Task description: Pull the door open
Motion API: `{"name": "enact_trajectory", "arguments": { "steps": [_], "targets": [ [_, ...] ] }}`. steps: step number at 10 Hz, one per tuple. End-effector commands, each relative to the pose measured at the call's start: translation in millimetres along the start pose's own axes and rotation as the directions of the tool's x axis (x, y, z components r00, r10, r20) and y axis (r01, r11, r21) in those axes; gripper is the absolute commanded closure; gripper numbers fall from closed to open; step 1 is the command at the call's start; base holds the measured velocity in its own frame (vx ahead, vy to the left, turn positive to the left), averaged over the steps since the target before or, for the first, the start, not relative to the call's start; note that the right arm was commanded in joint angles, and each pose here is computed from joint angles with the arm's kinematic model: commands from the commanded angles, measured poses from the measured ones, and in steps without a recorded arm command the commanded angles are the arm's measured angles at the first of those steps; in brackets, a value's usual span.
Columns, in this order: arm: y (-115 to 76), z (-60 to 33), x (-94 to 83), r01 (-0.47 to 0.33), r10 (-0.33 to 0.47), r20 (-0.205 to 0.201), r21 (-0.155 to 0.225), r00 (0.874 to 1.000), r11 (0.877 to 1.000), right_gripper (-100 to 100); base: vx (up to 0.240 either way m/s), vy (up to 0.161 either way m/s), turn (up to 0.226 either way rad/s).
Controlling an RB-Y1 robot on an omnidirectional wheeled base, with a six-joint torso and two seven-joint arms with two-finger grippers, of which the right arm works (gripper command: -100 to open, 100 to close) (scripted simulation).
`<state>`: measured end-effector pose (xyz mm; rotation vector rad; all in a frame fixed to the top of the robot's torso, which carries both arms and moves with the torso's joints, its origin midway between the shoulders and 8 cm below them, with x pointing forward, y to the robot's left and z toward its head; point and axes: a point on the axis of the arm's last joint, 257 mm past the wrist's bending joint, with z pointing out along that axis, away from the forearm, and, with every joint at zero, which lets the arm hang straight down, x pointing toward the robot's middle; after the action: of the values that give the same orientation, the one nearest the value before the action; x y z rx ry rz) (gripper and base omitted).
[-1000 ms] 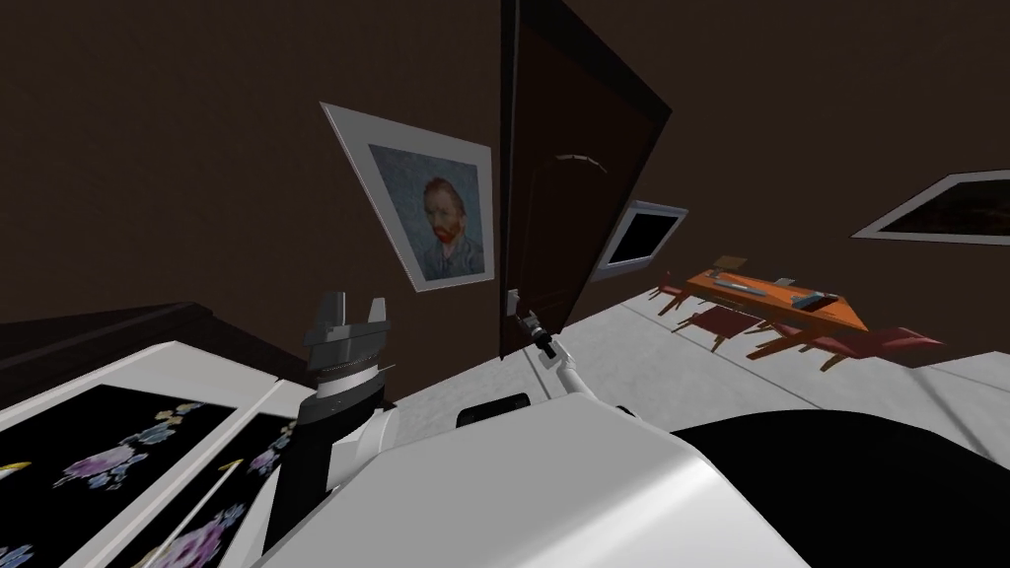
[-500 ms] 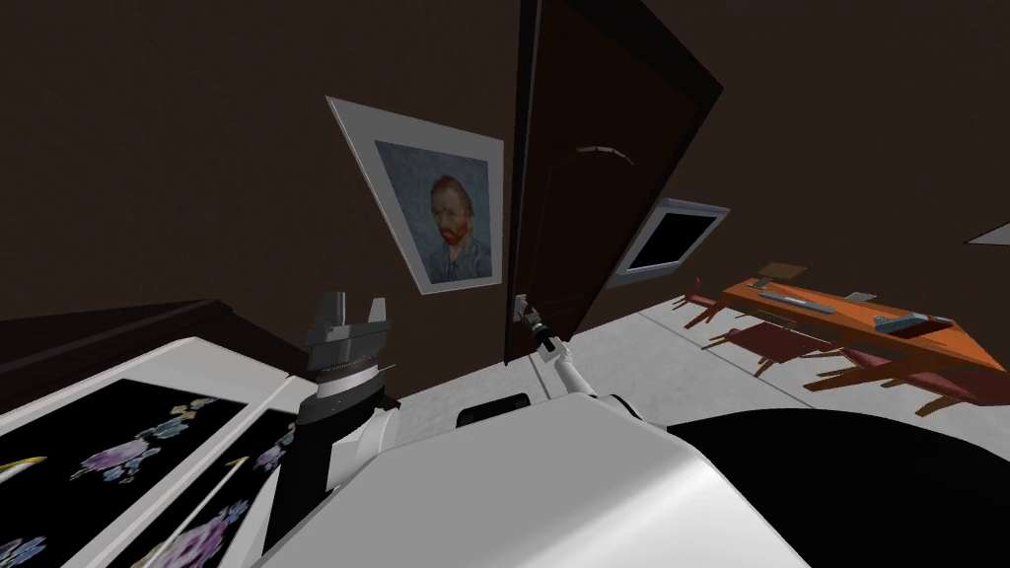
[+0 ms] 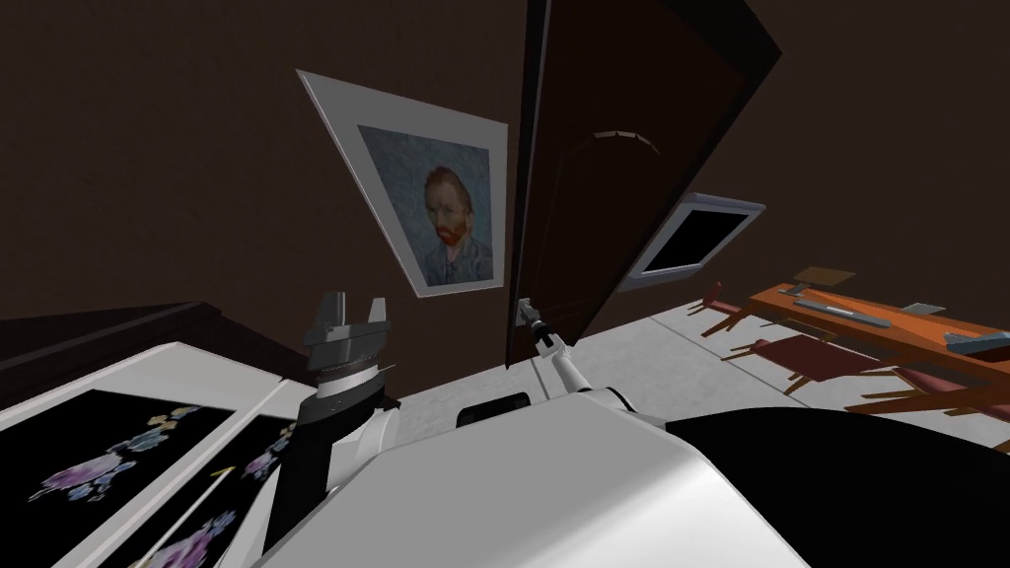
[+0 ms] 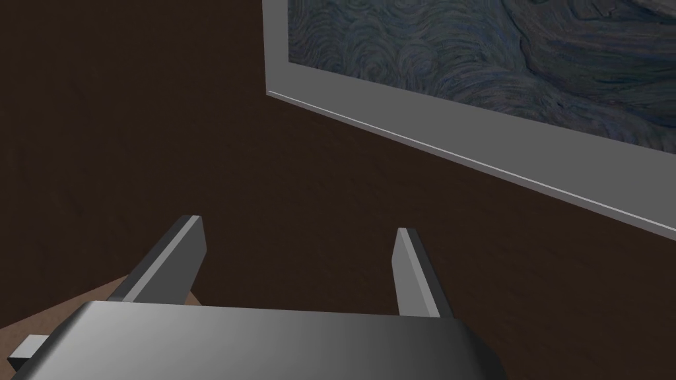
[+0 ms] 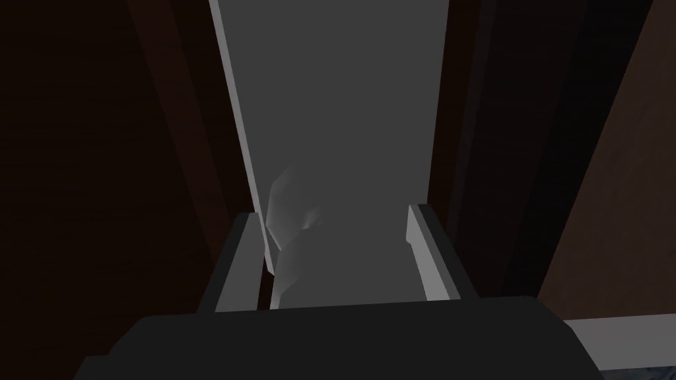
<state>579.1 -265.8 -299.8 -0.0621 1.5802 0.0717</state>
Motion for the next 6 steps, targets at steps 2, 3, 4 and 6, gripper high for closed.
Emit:
{"name": "enact_trajectory", "arguments": {
  "steps": [2, 3, 4, 6],
  "targets": [
    [-0.6, -0.4, 0.5, -0.001, 0.001, -0.001, 0.001, 1.0, 1.0, 100, -0.019, 0.015, -0.006],
    [-0.6, -0.4, 0.5, -0.001, 0.001, -0.001, 0.001, 1.0, 1.0, 100, -0.007, 0.003, -0.001],
    [-0.6, -0.4, 0.5, -0.001, 0.001, -0.001, 0.001, 1.0, 1.0, 100, 0.0, 0.0, 0.0],
    [-6.6, -1.2, 5.9, -0.043, 0.043, -0.018, 0.025, 0.999, 0.999, 100, -0.006, 0.005, -0.016]
  ]
}}
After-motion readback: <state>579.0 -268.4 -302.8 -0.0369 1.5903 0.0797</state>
